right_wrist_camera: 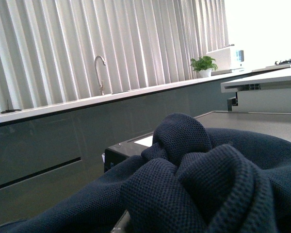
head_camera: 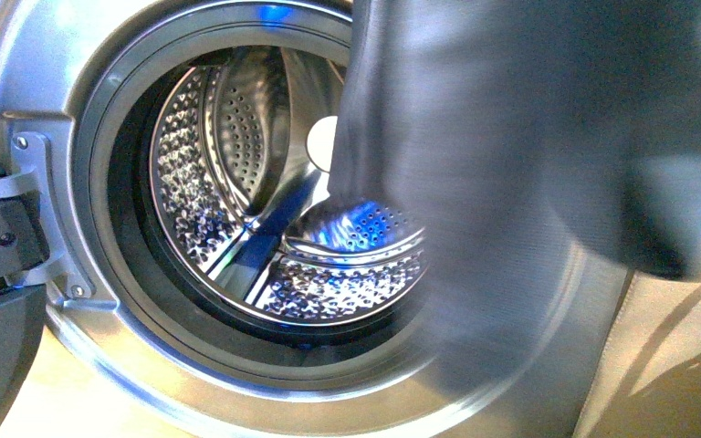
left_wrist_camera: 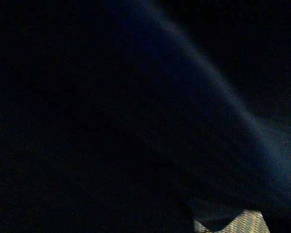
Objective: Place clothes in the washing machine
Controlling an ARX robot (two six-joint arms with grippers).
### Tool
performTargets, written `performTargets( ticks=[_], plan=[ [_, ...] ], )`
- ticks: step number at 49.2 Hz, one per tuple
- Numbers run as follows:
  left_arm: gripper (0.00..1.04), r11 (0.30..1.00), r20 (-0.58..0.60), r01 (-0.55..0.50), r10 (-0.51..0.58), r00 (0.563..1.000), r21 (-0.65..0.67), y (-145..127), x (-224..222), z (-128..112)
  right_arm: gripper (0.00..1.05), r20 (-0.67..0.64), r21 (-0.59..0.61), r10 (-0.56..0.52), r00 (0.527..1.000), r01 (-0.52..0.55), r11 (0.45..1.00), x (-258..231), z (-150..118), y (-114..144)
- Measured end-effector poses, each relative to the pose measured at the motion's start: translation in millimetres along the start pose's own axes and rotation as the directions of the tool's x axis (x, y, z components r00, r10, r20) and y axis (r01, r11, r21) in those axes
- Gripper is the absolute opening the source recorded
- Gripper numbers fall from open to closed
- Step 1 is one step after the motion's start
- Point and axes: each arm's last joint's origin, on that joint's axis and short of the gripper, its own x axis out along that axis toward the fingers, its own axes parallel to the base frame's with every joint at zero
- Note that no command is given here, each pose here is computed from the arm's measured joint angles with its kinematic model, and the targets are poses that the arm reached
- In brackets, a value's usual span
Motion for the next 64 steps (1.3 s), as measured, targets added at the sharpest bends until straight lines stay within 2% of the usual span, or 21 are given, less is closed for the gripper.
performTargets(
  ticks=[7, 20, 28, 36, 48, 55, 58, 61, 64],
  plan=[
    [0.98, 0.991, -0.01, -0.126, 0.126, 0.992, -0.052, 10.8, 13.7, -2.5, 0.08, 0.0, 0.0, -0.001, 1.0, 0.001, 1.0, 0.0, 0.0, 0.0],
    [0.98, 0.924, -0.037, -0.354, 0.352, 0.935, -0.147, 32.5, 23.6, -12.0, 0.08, 0.001, 0.0, -0.003, 1.0, 0.003, 1.0, 0.0, 0.0, -0.1],
    [0.98, 0.906, -0.029, -0.384, 0.385, 0.923, -0.178, 34.4, 26.0, -14.8, 0.08, 0.001, 0.0, -0.003, 1.0, 0.003, 1.0, 0.0, 0.0, -0.1],
    [0.98, 0.911, 0.012, -0.363, 0.373, 0.928, -0.195, 28.8, 30.7, -14.4, 0.08, 0.001, 0.0, -0.003, 1.0, 0.003, 1.0, 0.0, 0.0, -0.1],
    [0.59, 0.917, 0.015, -0.352, 0.361, 0.932, -0.189, 23.8, 31.6, -16.3, 0.08, 0.001, 0.0, -0.003, 1.0, 0.003, 1.0, 0.0, 0.0, -0.1],
    [0.28, 0.911, 0.003, -0.366, 0.373, 0.928, -0.192, 25.5, 23.2, -22.0, 0.08, 0.001, 0.0, -0.003, 1.0, 0.003, 1.0, 0.0, 0.0, -0.1],
    [0.18, 0.908, 0.011, -0.372, 0.381, 0.925, -0.192, 27.2, 19.6, -21.8, 0.08, 0.001, 0.0, -0.003, 1.0, 0.003, 1.0, 0.0, 0.0, -0.1],
    [0.11, 0.904, 0.015, -0.379, 0.39, 0.921, -0.195, 29.3, 15.8, -21.2, 0.08, 0.001, 0.0, -0.003, 1.0, 0.003, 1.0, 0.0, 0.0, -0.1],
    [0.09, 0.903, 0.018, -0.383, 0.394, 0.919, -0.196, 30.5, 13.5, -21.3, 0.08, 0.001, 0.0, -0.002, 1.0, 0.002, 1.0, 0.0, 0.0, 0.0]
  ],
)
